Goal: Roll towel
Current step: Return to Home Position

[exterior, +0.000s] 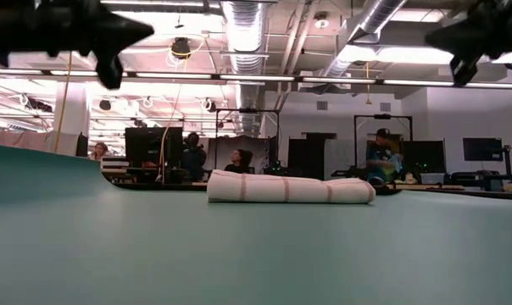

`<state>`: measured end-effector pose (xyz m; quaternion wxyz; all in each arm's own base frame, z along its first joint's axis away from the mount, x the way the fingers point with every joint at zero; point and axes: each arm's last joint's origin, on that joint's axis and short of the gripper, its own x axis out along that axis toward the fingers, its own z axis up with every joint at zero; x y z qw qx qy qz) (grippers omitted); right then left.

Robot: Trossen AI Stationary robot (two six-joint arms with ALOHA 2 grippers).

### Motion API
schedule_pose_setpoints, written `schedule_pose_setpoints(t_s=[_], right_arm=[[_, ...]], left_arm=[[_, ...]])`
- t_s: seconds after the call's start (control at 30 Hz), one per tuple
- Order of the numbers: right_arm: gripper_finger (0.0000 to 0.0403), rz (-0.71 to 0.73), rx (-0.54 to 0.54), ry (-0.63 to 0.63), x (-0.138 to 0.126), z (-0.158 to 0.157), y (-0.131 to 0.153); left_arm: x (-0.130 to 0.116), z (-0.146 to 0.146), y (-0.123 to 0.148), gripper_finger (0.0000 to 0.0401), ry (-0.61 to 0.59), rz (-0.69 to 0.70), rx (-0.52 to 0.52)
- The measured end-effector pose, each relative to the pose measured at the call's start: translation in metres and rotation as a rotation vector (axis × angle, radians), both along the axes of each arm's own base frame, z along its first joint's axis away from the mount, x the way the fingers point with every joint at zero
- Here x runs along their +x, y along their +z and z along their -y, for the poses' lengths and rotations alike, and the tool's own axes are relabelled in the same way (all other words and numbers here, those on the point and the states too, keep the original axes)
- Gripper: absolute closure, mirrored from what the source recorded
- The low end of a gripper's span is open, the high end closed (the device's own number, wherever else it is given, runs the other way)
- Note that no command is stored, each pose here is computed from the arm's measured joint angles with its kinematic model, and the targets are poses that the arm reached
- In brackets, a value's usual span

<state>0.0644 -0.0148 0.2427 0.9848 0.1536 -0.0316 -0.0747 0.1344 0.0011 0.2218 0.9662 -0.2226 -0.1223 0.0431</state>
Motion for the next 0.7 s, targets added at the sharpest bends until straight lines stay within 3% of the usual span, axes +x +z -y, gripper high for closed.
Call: schedule_pose_setpoints(t_s=[0.13, 0.33, 0.7], right_arm=[[0.0374, 0.031, 0.006, 0.036, 0.015, 0.002, -0.026], [0.0374, 0.100, 0.034, 0.099, 0.031, 0.000, -0.064], [0.0374, -0.001, 0.053, 0.110, 0.032, -0.004, -0.073]], left_arm=[[-0.008, 0.002, -0.022, 0.0401, -0.003, -0.004, -0.057], [-0.014, 0.003, -0.033, 0.0401, 0.031, -0.009, -0.022], [-0.012, 0.006, -0.037, 0.0401, -0.002, -0.053, 0.016]])
